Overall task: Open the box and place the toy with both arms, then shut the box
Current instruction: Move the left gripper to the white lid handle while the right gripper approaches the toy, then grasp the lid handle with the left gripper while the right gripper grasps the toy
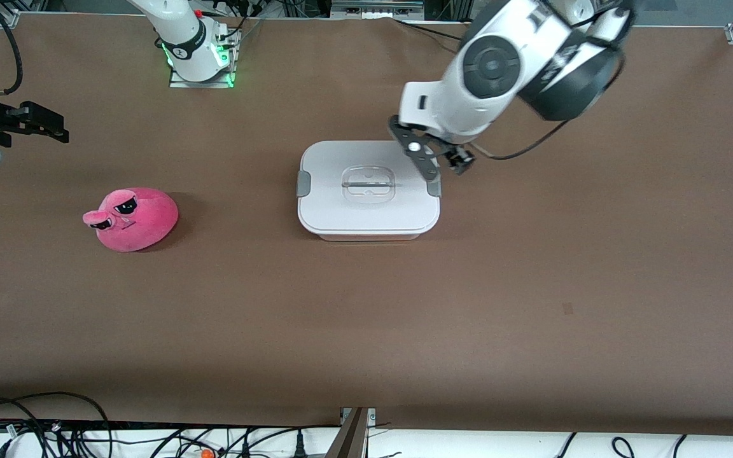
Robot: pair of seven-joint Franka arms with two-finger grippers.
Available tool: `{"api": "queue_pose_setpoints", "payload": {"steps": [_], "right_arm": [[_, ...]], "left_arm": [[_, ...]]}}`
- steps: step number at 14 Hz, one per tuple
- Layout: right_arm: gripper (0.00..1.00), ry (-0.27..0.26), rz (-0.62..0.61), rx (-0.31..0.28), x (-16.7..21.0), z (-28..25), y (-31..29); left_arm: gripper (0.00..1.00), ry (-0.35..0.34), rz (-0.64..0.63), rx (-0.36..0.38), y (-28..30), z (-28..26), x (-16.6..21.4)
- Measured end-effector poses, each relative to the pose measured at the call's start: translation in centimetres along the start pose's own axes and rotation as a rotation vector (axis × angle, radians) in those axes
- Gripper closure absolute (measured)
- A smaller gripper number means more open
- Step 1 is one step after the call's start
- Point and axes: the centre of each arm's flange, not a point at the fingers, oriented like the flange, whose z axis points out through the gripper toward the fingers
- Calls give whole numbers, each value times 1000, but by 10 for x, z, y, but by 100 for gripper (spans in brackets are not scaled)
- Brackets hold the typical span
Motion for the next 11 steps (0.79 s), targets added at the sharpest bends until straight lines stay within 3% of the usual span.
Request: {"api": "queue_pose_setpoints", "payload": {"steps": [2, 6, 11], "right_arm": [[0, -30, 3, 0, 14, 18, 2], [0, -96, 41, -9, 36, 59, 36], [0, -185, -93, 40, 65, 142, 100]], "left_arm": [[0, 28, 106, 39, 12, 29, 27], [0, 118, 328, 73, -20, 71, 56], [0, 115, 410, 78, -8, 99, 72]]}}
